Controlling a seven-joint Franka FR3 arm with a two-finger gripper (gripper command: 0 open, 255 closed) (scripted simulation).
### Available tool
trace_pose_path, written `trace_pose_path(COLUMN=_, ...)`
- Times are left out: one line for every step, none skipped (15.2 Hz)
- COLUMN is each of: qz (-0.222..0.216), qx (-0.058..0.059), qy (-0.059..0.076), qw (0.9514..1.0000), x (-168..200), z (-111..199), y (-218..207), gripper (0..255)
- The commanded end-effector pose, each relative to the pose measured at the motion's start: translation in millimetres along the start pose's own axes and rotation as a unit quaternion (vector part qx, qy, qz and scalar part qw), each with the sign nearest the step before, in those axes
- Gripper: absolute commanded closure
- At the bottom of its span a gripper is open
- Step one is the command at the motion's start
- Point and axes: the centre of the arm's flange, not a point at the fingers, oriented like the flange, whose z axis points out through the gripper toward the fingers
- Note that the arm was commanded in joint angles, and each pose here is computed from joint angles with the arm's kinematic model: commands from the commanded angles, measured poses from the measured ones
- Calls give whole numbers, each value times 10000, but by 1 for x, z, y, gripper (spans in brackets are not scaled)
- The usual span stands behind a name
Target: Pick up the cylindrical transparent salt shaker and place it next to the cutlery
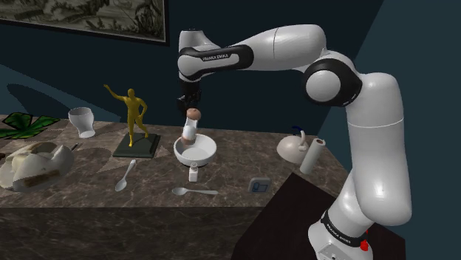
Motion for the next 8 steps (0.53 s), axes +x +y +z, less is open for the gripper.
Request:
trace_pose_path(qz=3, qx=0, qy=1, qw=10000, x=12, z=7, y=-25, gripper=255)
trace_pose_path(qz=3, qx=0, qy=1, qw=10000, x=18, z=11, y=-36, gripper=255)
trace_pose_path(qz=3, qx=0, qy=1, qw=10000, x=24, z=15, y=-48, gripper=255)
trace_pose_path(qz=3, qx=0, qy=1, qw=10000, x=30, z=19, y=-59, gripper=255)
trace_pose_path(qz=3, qx=0, qy=1, qw=10000, x=35, z=23, y=-70, gripper=255)
trace_pose_path(qz=3, qx=0, qy=1, qw=10000, x=41, z=27, y=-81, gripper=255)
trace_pose_path(qz=3, qx=0, qy=1, qw=10000, x=47, z=32, y=-92, gripper=255)
trace_pose_path(qz=3, qx=0, qy=1, qw=10000, x=51, z=34, y=-99, gripper=255)
